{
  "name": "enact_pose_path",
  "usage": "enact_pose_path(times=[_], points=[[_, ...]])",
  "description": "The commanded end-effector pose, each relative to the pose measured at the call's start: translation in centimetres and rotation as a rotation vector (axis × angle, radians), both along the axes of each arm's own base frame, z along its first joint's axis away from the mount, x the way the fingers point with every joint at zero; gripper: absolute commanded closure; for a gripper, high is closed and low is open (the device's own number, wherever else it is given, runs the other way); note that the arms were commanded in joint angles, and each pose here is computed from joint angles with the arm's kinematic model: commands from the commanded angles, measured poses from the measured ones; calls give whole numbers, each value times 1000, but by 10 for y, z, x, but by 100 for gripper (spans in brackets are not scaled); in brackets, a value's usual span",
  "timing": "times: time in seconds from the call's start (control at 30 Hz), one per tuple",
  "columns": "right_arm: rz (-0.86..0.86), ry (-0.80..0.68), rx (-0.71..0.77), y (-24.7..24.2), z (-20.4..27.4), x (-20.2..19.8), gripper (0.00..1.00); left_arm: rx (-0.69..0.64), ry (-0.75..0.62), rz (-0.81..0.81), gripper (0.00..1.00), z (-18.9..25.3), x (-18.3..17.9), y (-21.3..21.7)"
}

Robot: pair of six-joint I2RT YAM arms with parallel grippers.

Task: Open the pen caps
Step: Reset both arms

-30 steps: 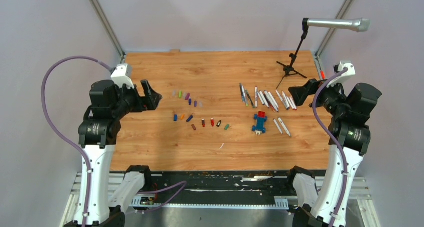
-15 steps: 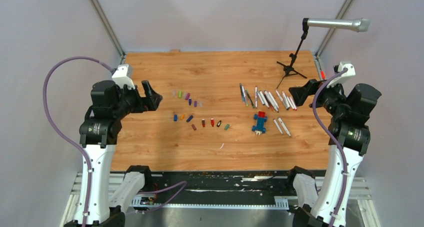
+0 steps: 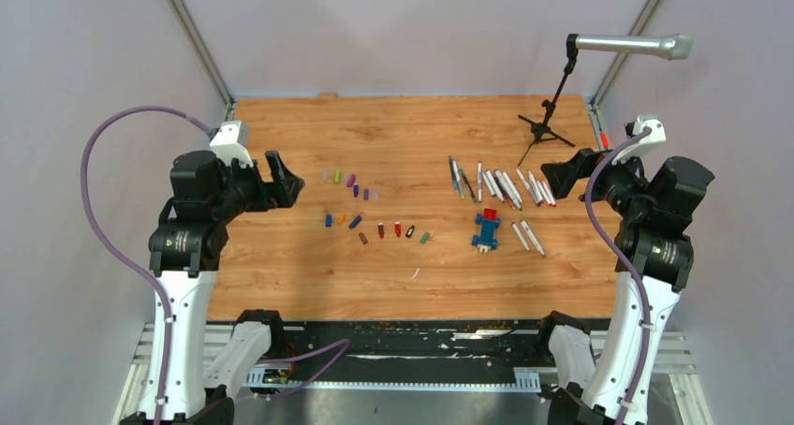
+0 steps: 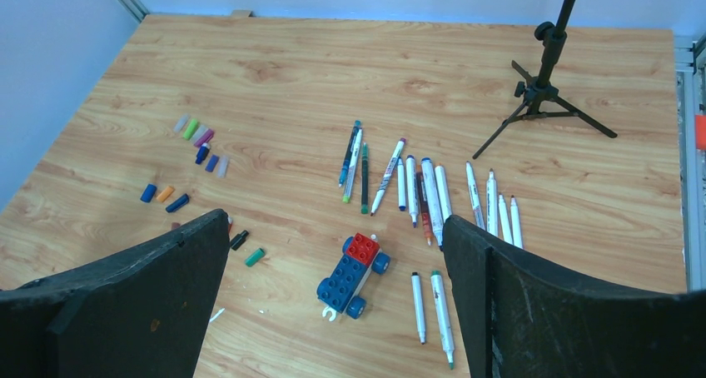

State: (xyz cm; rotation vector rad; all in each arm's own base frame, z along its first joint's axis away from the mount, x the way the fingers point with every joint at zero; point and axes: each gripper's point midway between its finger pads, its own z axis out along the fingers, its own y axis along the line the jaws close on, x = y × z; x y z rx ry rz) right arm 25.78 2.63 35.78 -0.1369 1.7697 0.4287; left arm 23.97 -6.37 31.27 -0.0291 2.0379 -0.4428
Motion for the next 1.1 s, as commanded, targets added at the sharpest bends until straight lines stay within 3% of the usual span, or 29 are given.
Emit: enact_pose_path(times=[0.0, 1.07], points=[[-20, -32, -2, -3, 7, 1, 0, 17, -46, -20, 0, 7, 2, -1], [-32, -18, 16, -4, 4, 2, 0, 3, -42, -33, 0, 4, 1, -4]])
